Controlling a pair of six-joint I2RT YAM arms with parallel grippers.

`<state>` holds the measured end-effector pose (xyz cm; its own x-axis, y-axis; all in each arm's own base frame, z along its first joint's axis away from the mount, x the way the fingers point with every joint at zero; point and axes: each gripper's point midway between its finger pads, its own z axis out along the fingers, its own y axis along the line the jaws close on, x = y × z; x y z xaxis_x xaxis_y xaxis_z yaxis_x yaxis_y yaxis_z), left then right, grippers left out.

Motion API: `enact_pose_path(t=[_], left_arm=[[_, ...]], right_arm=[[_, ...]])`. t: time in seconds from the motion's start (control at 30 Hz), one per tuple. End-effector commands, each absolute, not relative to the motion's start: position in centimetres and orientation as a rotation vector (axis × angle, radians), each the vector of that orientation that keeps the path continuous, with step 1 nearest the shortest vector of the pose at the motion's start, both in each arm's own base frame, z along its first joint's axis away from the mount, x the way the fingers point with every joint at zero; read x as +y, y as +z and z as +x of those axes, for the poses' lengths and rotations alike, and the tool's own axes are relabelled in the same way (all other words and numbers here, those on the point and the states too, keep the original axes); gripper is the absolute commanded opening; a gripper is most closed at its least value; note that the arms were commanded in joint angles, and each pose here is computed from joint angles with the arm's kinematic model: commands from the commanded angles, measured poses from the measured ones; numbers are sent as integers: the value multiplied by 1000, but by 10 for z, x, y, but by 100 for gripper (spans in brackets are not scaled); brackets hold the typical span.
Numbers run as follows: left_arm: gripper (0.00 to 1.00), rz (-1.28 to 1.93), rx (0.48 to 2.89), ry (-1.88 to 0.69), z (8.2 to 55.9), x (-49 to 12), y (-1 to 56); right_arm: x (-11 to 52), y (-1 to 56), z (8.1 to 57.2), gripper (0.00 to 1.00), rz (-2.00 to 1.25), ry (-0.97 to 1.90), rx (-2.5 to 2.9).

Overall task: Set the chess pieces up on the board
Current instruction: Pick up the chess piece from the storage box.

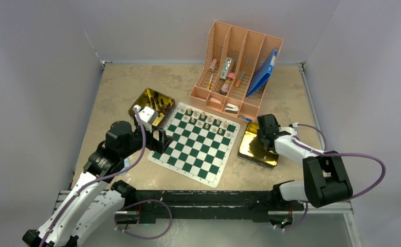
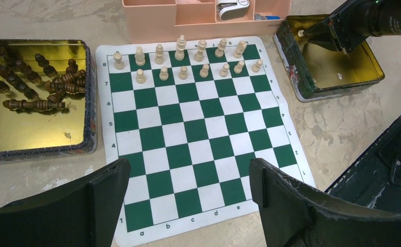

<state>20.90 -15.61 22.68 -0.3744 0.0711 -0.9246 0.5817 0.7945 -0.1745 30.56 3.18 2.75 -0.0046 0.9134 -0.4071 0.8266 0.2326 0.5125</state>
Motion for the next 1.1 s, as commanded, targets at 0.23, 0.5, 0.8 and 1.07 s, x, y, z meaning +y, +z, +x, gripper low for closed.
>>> enact_pose_path(t=[0.23,0.5,0.8,1.07], left_arm=[[85,486,1834,-576,213,-154,248],[85,487,1831,-576,213,-155,248],[85,489,1833,-576,212,-155,248],[85,486,1830,-575,212,-154,248]], right_arm=[[25,50,316,28,1621,193,1735],[27,43,321,29,1630,164,1760],[26,48,321,29,1638,171,1742],[22,45,321,29,1641,147,1732]])
